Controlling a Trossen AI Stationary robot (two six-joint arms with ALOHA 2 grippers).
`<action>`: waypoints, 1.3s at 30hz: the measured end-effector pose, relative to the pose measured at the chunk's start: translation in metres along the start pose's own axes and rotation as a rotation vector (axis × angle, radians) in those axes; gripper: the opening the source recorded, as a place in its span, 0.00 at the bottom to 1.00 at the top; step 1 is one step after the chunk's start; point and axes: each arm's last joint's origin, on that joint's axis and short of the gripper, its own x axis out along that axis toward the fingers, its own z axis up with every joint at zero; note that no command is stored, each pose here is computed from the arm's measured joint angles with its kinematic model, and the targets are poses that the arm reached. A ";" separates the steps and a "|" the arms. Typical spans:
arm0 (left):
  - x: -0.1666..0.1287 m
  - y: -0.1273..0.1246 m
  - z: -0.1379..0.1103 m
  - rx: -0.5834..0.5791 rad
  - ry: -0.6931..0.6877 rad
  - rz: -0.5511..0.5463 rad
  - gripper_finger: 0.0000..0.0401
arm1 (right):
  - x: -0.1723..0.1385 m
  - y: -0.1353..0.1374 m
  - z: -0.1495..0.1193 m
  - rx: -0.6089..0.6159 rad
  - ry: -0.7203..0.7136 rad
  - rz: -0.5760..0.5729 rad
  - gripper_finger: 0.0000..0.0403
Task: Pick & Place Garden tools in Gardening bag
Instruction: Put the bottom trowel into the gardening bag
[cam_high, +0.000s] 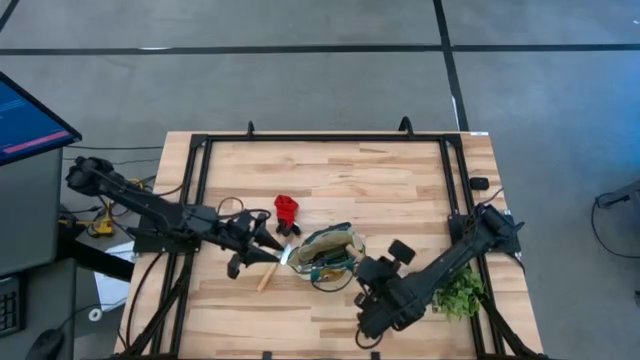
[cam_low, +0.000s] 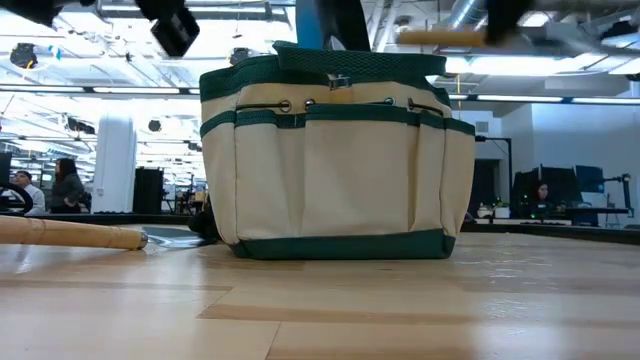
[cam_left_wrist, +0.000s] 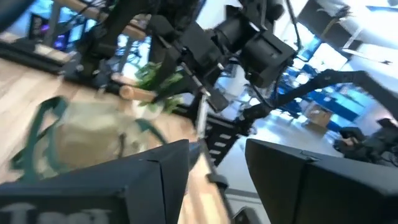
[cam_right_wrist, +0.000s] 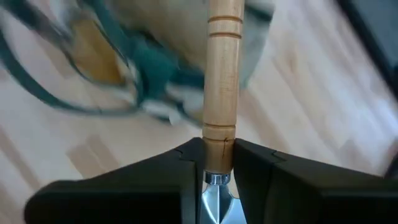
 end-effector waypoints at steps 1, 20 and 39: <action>0.002 -0.002 0.003 0.000 -0.005 -0.015 0.37 | -0.005 -0.001 0.004 -0.010 -0.032 0.011 0.13; 0.039 0.020 0.042 0.020 -0.092 0.103 0.51 | -0.013 -0.025 0.064 -0.511 -0.269 -0.142 0.13; 0.063 0.055 0.048 -0.030 -0.054 0.169 0.51 | 0.004 -0.033 0.086 -0.559 -0.239 -0.155 0.13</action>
